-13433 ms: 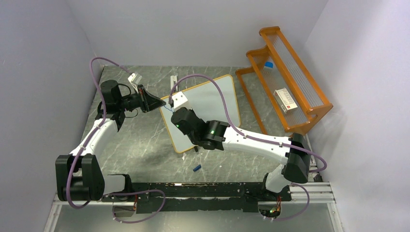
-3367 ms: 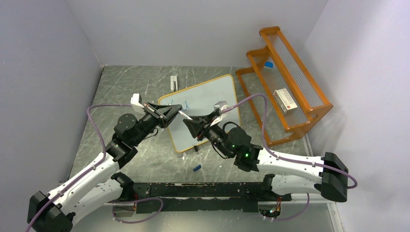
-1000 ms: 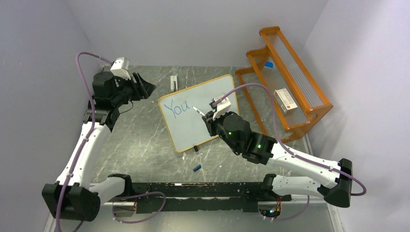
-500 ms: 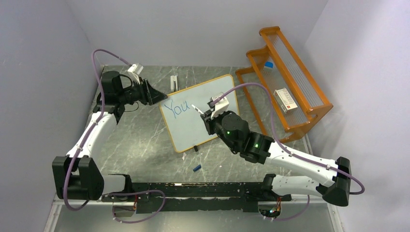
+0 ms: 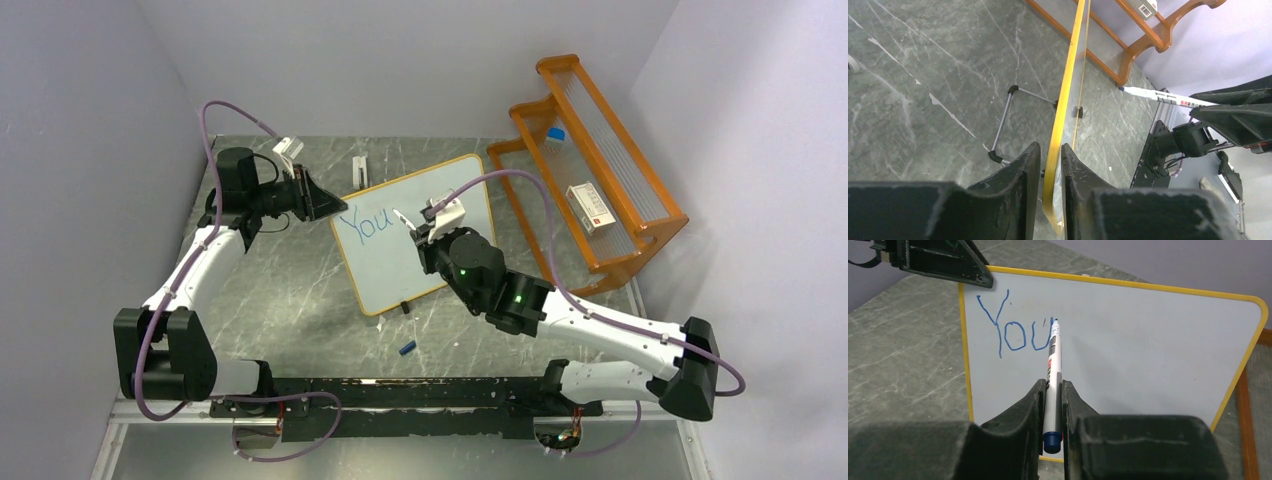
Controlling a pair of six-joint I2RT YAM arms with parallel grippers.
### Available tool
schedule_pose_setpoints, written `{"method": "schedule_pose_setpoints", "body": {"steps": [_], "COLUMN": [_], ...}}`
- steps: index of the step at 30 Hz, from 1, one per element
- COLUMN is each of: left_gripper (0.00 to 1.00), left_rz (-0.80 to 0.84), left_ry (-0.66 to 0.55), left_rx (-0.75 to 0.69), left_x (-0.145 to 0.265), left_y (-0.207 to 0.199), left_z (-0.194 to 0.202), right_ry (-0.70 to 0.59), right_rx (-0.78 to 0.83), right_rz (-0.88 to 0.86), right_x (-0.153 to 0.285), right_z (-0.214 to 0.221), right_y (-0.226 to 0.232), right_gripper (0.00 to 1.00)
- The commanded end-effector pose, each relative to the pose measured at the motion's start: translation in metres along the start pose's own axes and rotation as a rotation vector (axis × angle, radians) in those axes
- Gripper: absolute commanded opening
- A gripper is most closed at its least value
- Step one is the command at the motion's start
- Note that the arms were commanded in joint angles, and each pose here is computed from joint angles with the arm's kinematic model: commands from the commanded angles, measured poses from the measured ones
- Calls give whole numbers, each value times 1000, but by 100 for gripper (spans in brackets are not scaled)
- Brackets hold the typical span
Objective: Write a sentence on the whiteboard
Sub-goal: Hold the whiteboard on the whiteboard stand, then write a sentence on the whiteboard.
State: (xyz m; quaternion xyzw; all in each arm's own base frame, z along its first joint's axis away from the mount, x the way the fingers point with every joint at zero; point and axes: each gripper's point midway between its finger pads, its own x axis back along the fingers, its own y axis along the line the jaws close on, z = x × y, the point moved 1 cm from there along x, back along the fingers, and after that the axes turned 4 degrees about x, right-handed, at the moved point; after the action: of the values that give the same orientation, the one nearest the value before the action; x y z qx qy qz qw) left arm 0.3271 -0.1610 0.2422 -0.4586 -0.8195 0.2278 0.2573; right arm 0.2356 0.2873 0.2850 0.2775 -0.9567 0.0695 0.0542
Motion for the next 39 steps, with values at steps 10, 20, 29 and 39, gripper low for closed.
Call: {"method": "schedule_pose_setpoints", "body": {"steps": [10, 20, 29, 39], "left_gripper": [5, 5, 5, 5], "left_rz": [44, 31, 34, 41], "left_ry": [23, 32, 29, 22], "left_rx": [-92, -119, -120, -121], "left_x": [2, 4, 5, 6], "left_y": [-1, 3, 3, 3], "left_z": [2, 3, 3, 2], "right_ry": [-19, -12, -2, 26], "right_rx": [17, 32, 38, 42], "right_rz": [97, 114, 115, 122], "right_x": [-19, -27, -34, -38], "right_z": [-2, -2, -1, 6], "right_y": [-7, -7, -5, -6], "right_gripper": [0, 0, 0, 0]}}
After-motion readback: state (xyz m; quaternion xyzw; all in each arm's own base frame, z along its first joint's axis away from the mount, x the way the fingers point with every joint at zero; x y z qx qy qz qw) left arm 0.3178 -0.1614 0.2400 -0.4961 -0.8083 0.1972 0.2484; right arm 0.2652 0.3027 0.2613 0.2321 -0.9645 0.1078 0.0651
